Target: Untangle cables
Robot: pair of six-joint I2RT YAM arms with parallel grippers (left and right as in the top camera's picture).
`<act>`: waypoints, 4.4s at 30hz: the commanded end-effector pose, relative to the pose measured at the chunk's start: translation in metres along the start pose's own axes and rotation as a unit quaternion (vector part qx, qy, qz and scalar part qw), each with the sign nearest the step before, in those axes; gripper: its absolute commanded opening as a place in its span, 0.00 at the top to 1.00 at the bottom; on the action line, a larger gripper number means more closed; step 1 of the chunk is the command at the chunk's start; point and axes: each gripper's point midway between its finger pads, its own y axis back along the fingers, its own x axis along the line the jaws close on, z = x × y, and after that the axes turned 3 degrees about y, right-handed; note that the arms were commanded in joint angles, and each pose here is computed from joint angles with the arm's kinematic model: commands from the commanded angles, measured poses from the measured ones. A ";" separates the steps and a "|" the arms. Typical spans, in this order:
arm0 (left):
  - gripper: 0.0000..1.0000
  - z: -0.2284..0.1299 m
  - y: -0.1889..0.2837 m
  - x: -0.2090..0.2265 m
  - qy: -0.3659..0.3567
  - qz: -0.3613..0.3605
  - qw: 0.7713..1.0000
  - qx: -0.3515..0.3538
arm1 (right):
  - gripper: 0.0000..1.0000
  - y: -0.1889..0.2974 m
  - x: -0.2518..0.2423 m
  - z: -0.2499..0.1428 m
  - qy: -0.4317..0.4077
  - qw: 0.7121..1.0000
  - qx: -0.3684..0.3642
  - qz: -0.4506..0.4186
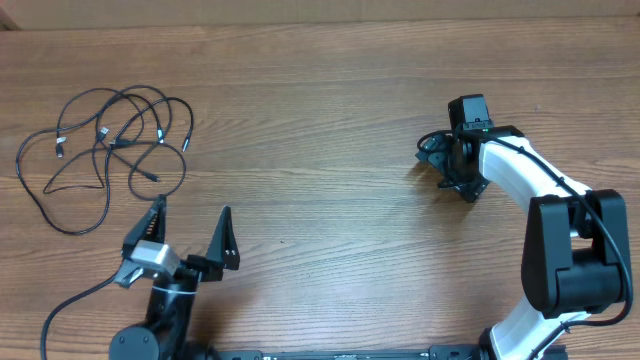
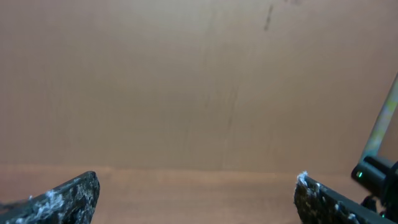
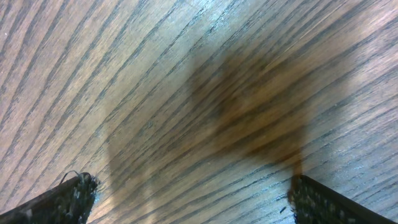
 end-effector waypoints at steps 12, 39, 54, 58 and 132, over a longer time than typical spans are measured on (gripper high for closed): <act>0.00 -0.090 -0.003 0.026 0.023 0.022 0.996 0.080 | 0.00 -0.012 -0.010 -0.010 0.001 1.000 0.018 -0.017; 0.00 -0.120 0.003 0.034 0.034 0.038 0.990 0.132 | 0.00 -0.012 -0.010 -0.010 0.001 1.000 0.018 -0.017; 0.00 -0.117 0.007 0.064 0.015 0.121 0.985 0.119 | 0.00 -0.012 -0.010 -0.010 0.001 1.000 0.018 -0.017; 0.01 -0.112 0.010 0.079 -0.025 0.161 0.980 0.110 | 0.00 -0.012 -0.010 -0.010 0.001 1.000 0.017 -0.017; 0.00 -0.115 0.009 0.074 -0.031 0.150 0.981 0.117 | 0.00 -0.012 -0.010 -0.010 0.001 1.000 0.018 -0.017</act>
